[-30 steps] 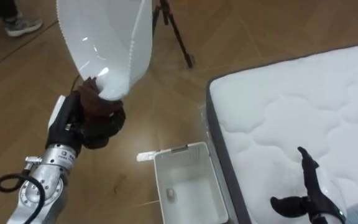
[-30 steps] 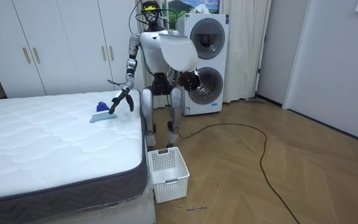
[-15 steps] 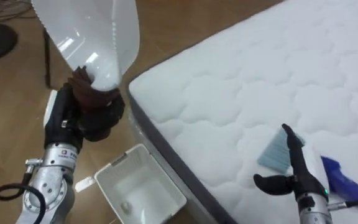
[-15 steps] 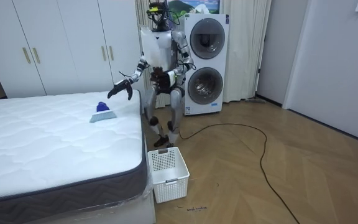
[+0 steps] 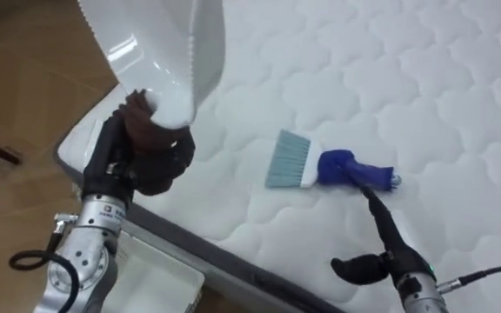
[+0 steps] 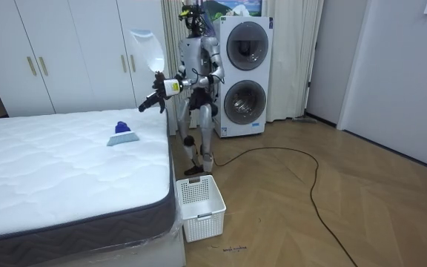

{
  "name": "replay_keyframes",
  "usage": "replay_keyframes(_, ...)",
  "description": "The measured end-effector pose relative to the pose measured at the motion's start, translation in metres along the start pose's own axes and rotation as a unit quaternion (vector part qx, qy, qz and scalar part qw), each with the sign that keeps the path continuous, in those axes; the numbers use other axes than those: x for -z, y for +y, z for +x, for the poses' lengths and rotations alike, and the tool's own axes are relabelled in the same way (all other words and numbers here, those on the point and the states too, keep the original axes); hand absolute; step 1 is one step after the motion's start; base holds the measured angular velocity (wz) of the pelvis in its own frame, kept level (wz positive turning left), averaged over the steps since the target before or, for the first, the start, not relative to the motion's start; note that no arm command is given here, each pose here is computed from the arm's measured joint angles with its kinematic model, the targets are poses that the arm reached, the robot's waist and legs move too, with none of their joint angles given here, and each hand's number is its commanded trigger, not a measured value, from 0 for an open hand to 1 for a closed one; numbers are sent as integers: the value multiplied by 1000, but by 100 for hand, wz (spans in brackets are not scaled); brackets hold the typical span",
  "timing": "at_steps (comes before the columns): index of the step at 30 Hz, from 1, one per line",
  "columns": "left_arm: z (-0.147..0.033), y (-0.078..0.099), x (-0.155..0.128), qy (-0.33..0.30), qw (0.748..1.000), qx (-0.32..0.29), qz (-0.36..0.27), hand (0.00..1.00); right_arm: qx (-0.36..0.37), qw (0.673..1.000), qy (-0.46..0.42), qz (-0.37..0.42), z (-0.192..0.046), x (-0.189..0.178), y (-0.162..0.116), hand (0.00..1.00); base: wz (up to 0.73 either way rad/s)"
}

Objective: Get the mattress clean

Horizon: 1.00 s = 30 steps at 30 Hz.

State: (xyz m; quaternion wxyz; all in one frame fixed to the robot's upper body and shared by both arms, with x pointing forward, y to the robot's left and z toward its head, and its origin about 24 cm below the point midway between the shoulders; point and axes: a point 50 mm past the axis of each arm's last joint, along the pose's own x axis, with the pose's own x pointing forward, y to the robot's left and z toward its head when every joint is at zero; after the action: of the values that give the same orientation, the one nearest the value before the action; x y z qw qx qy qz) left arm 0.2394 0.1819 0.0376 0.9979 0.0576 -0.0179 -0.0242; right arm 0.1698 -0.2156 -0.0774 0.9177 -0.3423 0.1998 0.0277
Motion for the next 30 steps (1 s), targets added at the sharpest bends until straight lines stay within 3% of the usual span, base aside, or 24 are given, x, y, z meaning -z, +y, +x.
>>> replay_keyframes(6,-4,-2,5,9,1000,4,23,100,-31,999,-1,-6,1,0,0,0,-61)
replay_keyframes(12,-32,1,38,82,994,6,71,100,-55,998,8,-34,1,4,0,0,-143)
replay_keyframes(13,-33,-2,39,83,994,14,72,92,-60,997,20,-37,0,8,0,0,-135)
replay_keyframes(14,-33,-4,39,83,994,16,70,72,-65,997,26,-38,0,10,0,0,-136)
replay_keyframes(15,-34,-6,40,84,994,17,69,11,-77,996,36,-36,-2,14,4,0,-108)
replay_keyframes(16,-35,-5,41,88,993,18,76,0,-88,994,47,-31,-5,17,9,0,-87)
replay_keyframes(26,-49,-2,64,145,984,22,103,0,-103,989,108,-13,-21,42,17,0,-6)
replay_keyframes(30,-70,6,101,242,961,21,130,0,-101,980,172,5,-32,63,19,0,0)
